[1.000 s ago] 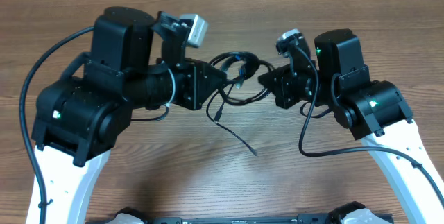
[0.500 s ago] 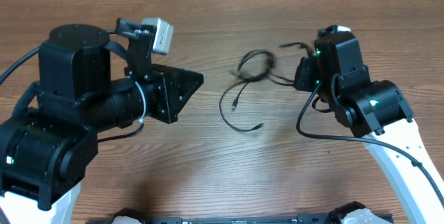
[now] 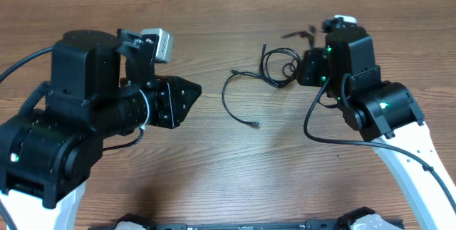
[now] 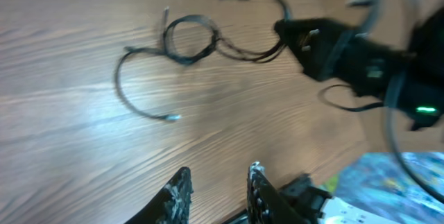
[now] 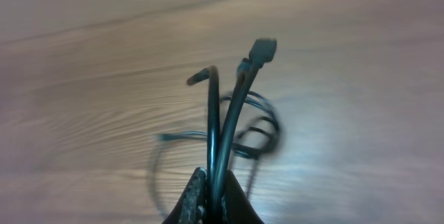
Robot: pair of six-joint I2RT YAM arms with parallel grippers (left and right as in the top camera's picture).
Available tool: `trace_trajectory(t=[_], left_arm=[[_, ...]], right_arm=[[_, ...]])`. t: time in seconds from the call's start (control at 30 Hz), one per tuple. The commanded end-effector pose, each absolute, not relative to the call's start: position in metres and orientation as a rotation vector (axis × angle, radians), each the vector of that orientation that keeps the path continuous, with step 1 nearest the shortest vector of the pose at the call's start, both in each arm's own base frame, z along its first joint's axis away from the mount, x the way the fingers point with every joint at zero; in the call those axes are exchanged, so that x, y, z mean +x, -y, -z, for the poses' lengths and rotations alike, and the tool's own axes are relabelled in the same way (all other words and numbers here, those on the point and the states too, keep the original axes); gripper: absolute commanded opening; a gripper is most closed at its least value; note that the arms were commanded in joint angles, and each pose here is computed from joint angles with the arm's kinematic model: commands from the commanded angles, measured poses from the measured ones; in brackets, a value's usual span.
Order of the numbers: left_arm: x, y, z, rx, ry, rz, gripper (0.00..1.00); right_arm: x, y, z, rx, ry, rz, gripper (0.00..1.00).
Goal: Untangle cables
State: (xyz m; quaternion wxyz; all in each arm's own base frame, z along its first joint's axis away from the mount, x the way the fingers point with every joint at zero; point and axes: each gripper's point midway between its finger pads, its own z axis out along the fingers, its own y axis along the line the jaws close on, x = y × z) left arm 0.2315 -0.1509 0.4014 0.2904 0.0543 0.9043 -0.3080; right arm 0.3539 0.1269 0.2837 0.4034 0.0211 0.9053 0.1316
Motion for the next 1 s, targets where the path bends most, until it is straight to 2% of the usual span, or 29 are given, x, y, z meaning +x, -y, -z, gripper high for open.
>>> trace_trajectory(t=[0.0,0.4,0.7,0.97], left_arm=[[0.246,0.135,-0.388,0.093,-2.455,0.677,0.31],[0.278,0.131,-0.344,-0.051,-2.639,0.636,0.35],[0.303,0.139,-0.313,0.154,-2.706,0.567,0.37],[0.310,0.145,-0.289,0.169,-2.801,0.586,0.38]], right_arm=[[0.343,-0.177,-0.303,-0.309,-2.205,-0.588,0.04],[0.318,-0.238,-0.377,-0.627,-1.848,-1.016,0.04],[0.291,-0.255,-0.408,-0.769,-1.689,-1.215,0.04],[0.288,-0.257,-0.415,-0.797,-1.647,-1.226,0.04]])
